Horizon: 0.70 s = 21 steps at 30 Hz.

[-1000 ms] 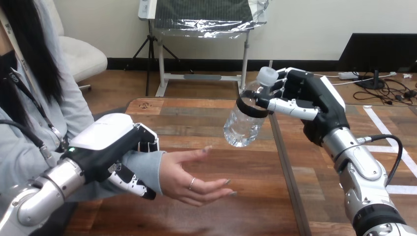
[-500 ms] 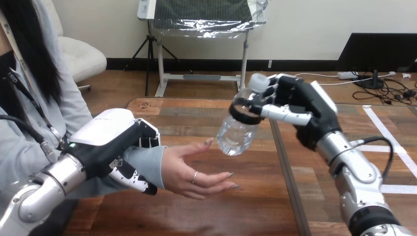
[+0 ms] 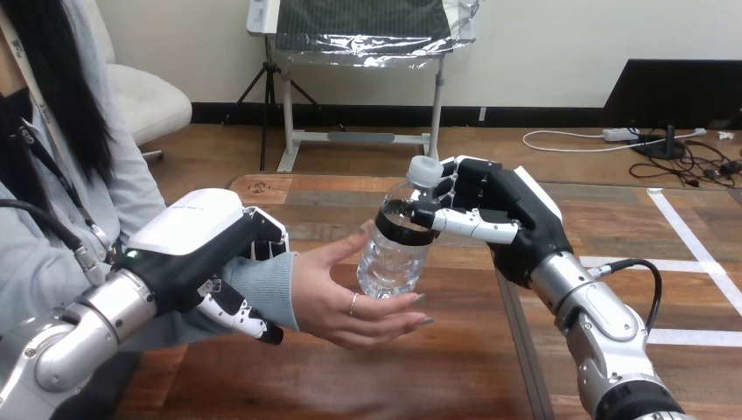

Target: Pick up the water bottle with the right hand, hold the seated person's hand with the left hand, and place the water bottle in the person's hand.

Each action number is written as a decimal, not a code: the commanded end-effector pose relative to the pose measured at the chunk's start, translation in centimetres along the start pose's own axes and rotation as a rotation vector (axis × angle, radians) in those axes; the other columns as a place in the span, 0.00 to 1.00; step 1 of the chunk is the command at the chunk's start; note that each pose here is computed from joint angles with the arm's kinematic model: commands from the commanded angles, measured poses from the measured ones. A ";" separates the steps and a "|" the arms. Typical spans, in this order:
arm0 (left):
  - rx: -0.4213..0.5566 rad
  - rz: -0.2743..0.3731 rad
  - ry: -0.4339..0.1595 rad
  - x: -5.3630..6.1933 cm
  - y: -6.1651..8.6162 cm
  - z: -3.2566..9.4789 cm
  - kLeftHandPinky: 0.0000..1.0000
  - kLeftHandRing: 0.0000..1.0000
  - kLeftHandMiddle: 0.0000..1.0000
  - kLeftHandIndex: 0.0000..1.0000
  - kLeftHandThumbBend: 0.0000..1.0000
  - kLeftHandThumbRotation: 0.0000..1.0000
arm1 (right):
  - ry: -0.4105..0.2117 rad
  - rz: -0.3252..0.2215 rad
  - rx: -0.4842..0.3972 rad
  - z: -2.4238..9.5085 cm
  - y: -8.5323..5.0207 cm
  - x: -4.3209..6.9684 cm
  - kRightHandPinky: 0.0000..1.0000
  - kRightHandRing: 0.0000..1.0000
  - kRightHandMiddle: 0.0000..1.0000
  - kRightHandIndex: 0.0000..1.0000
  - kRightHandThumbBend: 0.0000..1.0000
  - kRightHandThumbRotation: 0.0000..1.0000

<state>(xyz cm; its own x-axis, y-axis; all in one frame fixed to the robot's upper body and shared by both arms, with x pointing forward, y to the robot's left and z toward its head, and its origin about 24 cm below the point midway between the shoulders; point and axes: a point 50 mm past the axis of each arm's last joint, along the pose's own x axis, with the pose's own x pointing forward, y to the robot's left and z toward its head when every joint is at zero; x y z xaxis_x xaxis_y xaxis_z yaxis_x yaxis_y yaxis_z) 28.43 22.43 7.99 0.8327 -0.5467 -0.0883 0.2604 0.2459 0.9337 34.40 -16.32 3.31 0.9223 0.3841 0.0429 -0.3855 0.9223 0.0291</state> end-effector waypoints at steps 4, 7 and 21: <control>0.045 0.155 -0.101 1.3 4.3 1.9 0.23 0.29 0.36 0.36 0.90 0.00 | -0.076 0.021 -0.008 1.2 0.6 0.7 0.31 0.38 0.44 0.46 0.71 0.00; 0.043 0.156 -0.104 1.4 4.3 2.0 0.23 0.29 0.36 0.36 0.90 0.00 | -0.073 0.027 -0.004 1.0 0.8 0.6 0.30 0.37 0.44 0.46 0.71 0.00; 0.023 0.153 -0.107 1.6 4.1 2.4 0.23 0.28 0.36 0.36 0.91 0.00 | -0.037 0.045 0.003 -0.2 1.7 0.2 0.31 0.38 0.44 0.46 0.71 0.00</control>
<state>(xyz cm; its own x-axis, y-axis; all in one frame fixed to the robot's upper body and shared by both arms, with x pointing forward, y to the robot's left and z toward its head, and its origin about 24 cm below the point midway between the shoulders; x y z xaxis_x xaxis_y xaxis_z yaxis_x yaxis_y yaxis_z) 28.55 21.93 8.50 0.8324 -0.5494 -0.0723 0.2546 0.2634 0.9305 33.03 -15.39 1.30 0.9127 0.4087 -0.0008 -0.4078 0.9107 0.0653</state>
